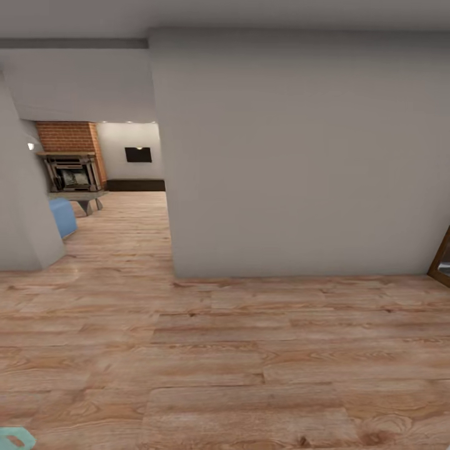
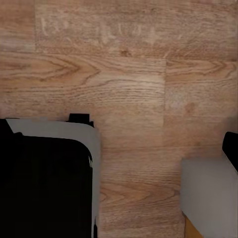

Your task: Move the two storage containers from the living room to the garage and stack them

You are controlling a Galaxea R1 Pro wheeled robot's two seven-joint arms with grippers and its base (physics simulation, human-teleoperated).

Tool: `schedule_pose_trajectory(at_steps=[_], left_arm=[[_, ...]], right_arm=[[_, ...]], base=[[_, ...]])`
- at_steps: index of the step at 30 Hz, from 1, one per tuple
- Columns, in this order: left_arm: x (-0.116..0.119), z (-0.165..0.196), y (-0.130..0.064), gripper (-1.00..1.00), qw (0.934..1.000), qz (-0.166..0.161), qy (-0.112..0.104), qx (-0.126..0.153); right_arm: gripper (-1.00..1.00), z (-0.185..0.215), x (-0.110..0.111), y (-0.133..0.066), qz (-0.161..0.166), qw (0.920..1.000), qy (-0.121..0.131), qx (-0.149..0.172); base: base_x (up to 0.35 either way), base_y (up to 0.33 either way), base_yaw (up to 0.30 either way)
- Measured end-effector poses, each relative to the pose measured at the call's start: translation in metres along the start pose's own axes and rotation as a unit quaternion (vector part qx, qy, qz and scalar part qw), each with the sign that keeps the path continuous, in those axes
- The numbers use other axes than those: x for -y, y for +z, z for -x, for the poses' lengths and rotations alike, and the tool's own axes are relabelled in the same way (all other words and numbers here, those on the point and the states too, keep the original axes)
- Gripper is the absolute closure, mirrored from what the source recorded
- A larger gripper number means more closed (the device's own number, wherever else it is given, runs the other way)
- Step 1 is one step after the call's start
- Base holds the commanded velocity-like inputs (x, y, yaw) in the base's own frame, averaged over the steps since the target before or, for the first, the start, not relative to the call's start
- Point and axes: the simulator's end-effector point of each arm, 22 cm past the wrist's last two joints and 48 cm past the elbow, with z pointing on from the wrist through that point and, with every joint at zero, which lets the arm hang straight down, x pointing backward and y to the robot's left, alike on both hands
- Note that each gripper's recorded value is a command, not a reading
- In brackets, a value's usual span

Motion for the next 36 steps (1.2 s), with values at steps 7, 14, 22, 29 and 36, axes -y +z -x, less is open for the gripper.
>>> schedule_pose_trajectory(at_steps=[7, 14, 22, 29, 36], left_arm=[[0.0, -0.0002, 0.0, -1.0, 1.0, 0.0, 0.0, 0.0], [0.0, -0.0001, 0.0, -1.0, 1.0, 0.0, 0.0, 0.0], [0.0, 0.0, 0.0, -1.0, 1.0, 0.0, -0.001, 0.0], [0.0001, 0.0002, 0.0, -1.0, 1.0, 0.0, 0.0, 0.0], [-0.0001, 0.0002, 0.0, -1.0, 1.0, 0.0, 0.0, 0.001]], right_arm=[[-1.0, 0.0, -0.001, -0.0001, 0.0, 1.0, 0.001, 0.0], [-1.0, -0.0011, -0.0018, -0.0001, 0.0, 1.0, 0.009, -0.003], [-1.0, -0.001, -0.0026, -0.0002, 0.001, 0.9999, 0.011, -0.002], [-1.0, -0.0009, -0.0057, -0.0004, 0.002, 1.0, 0.009, -0.003], [-1.0, -0.0008, -0.007, -0.0004, 0.004, 1.0, 0.007, -0.003]], base=[[0.323, 0.0, 0.0], [0.323, 0.0, 0.0], [0.323, 0.0, 0.0], [0.323, 0.0, 0.0], [0.323, 0.0, 0.053]])
